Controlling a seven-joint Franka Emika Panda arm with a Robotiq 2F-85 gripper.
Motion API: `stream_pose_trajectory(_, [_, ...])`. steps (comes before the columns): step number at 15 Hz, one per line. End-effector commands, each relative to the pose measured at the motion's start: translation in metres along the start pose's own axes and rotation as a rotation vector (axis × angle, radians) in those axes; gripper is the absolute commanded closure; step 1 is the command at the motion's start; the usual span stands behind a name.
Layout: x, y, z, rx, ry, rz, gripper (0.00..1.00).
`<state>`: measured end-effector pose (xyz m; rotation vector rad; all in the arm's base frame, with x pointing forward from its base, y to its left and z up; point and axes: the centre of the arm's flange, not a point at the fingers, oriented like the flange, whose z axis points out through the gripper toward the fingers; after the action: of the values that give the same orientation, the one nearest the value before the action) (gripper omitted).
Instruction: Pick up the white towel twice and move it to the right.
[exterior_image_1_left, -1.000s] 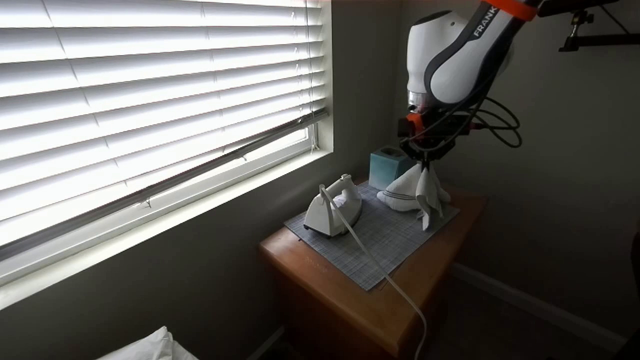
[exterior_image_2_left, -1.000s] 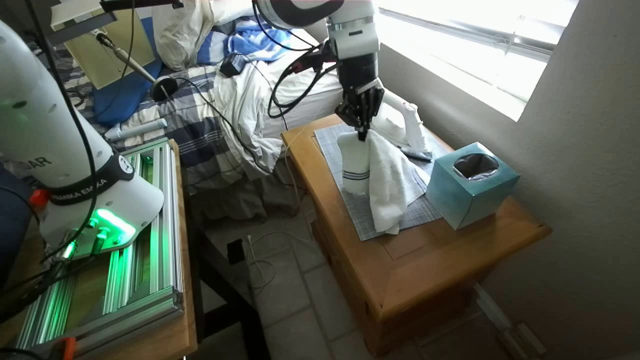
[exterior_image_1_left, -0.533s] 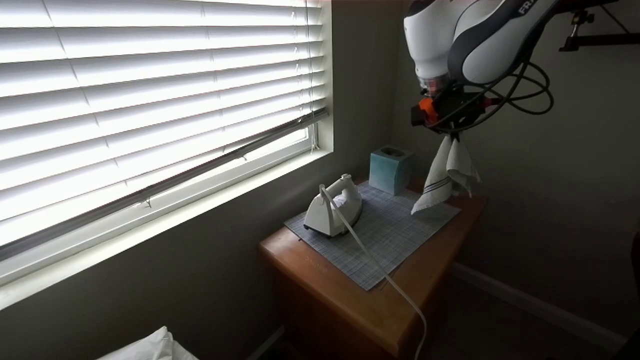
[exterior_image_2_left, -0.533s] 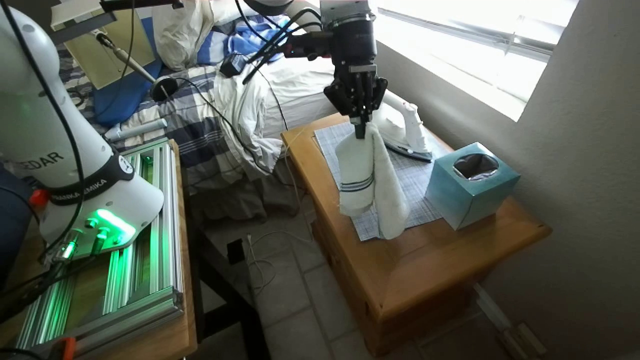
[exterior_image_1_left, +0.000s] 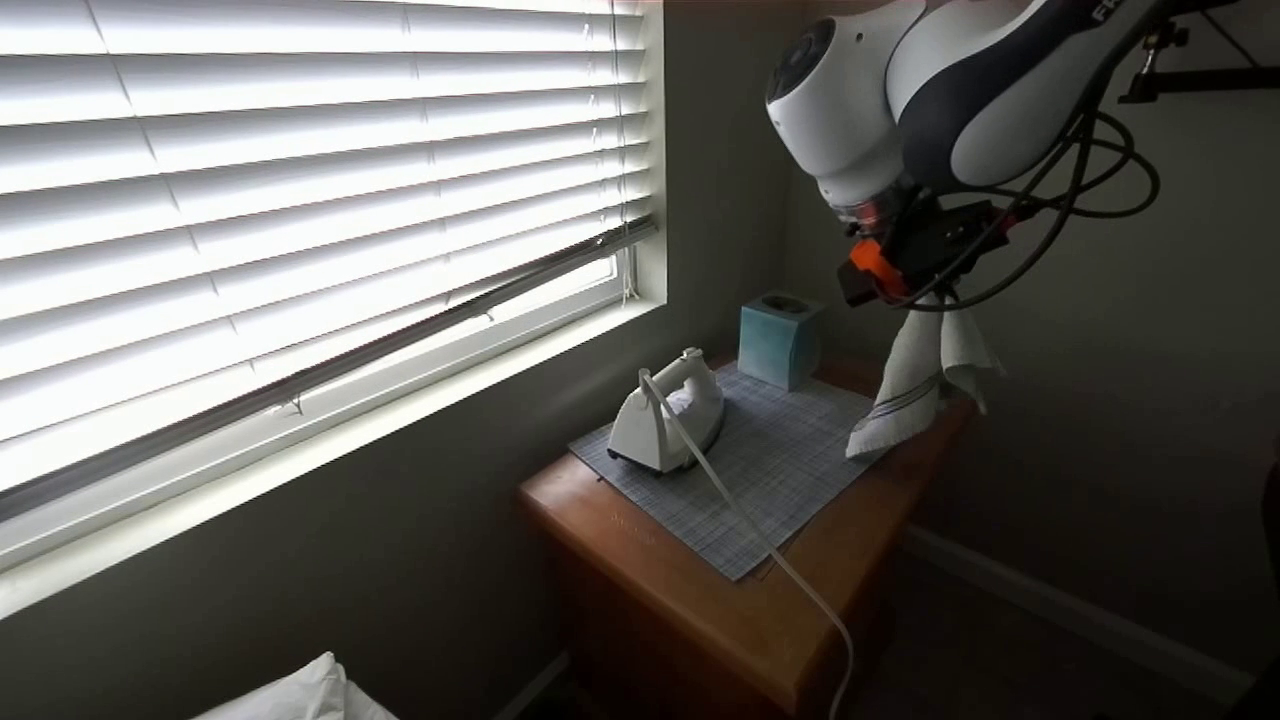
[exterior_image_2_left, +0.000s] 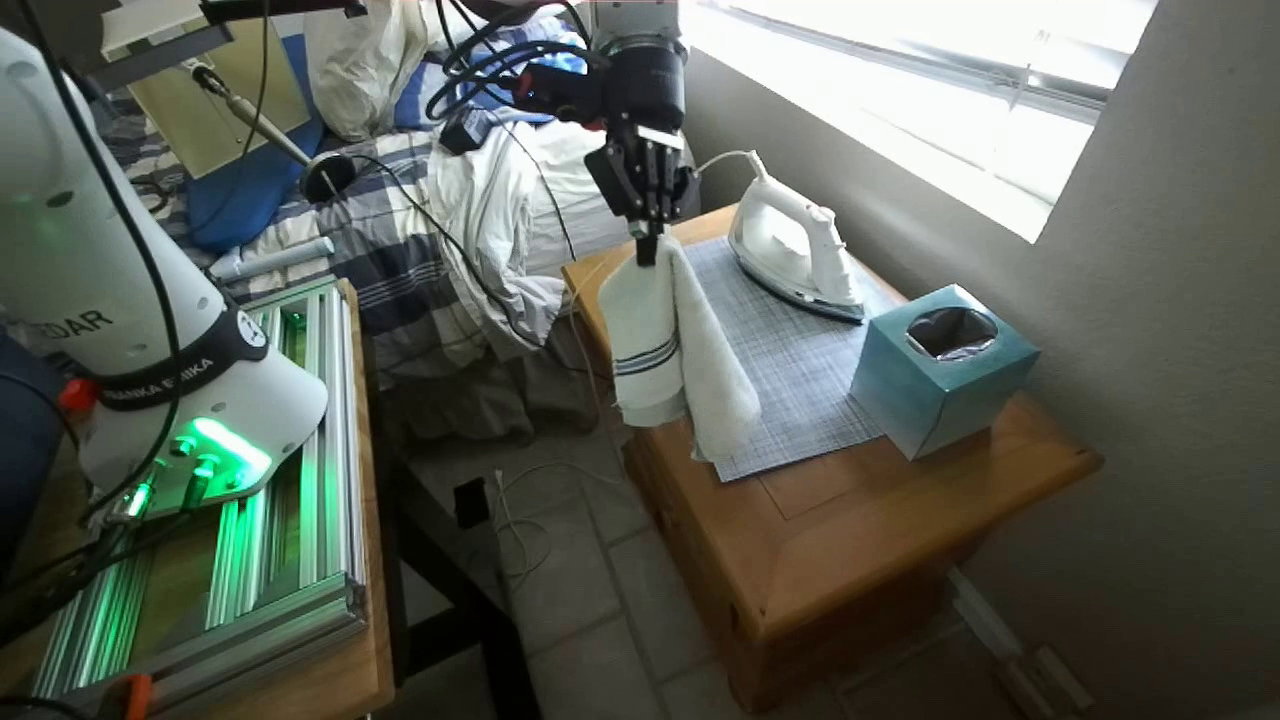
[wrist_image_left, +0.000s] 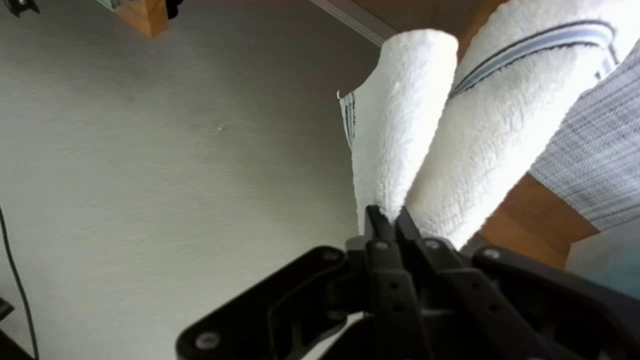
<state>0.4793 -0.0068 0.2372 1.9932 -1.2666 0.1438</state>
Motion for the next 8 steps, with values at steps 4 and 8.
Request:
stream_pose_trajectory(4, [-0.041,-0.046,-0.013,0.003,0.022,-0.306,0.99])
stream_pose_trajectory(8, [-0.051,-0.083,-0.022,0.049,0.047,-0.440,0.99])
